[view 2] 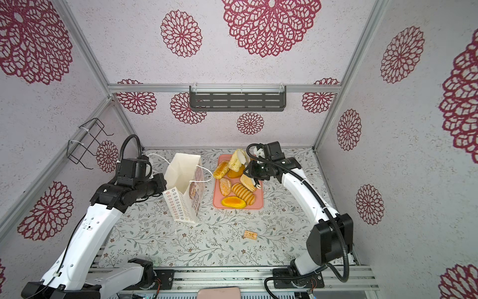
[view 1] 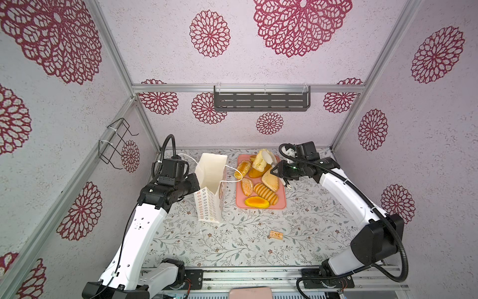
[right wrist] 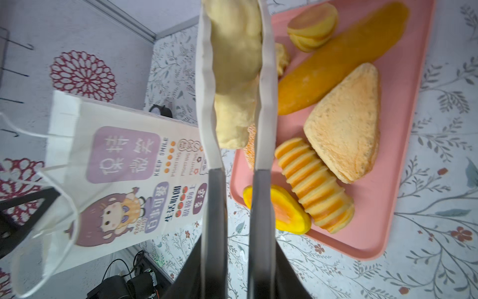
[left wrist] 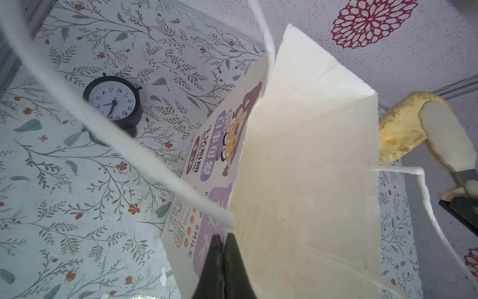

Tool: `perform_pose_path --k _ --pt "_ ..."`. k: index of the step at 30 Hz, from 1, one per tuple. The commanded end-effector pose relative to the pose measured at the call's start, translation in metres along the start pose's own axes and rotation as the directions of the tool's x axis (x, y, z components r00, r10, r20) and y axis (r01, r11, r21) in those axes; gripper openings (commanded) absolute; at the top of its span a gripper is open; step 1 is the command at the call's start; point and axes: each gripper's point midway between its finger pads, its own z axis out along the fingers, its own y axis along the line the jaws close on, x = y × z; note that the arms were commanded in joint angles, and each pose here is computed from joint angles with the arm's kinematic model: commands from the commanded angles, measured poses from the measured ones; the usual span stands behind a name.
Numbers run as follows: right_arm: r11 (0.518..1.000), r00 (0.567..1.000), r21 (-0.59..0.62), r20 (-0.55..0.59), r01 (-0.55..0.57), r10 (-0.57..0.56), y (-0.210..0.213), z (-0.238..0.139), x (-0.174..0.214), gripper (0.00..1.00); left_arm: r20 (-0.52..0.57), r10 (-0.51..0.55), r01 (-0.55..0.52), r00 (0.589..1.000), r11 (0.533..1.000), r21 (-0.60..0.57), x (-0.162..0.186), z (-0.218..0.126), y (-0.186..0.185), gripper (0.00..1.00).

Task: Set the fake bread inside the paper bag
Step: 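Lift the pinched cream bread with the tongs and carry it over the bag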

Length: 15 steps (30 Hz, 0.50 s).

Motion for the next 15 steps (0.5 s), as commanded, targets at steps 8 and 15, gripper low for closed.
perform_pose_path --k 8,15 --pt "0.909 0.932 -0.271 0.267 0.316 -0.244 0.150 -0.079 -0.025 0.33 0.025 -0.016 0.015 1.000 0.999 0.041 -0.001 -0.003 -0.004 0.01" --pt "0.853 0.903 -0.314 0.255 0.416 -0.347 0.202 -0.071 -0.001 0.33 0.028 -0.022 0.021 0.999 0.999 0.039 0.000 -0.003 -0.003 0.00"
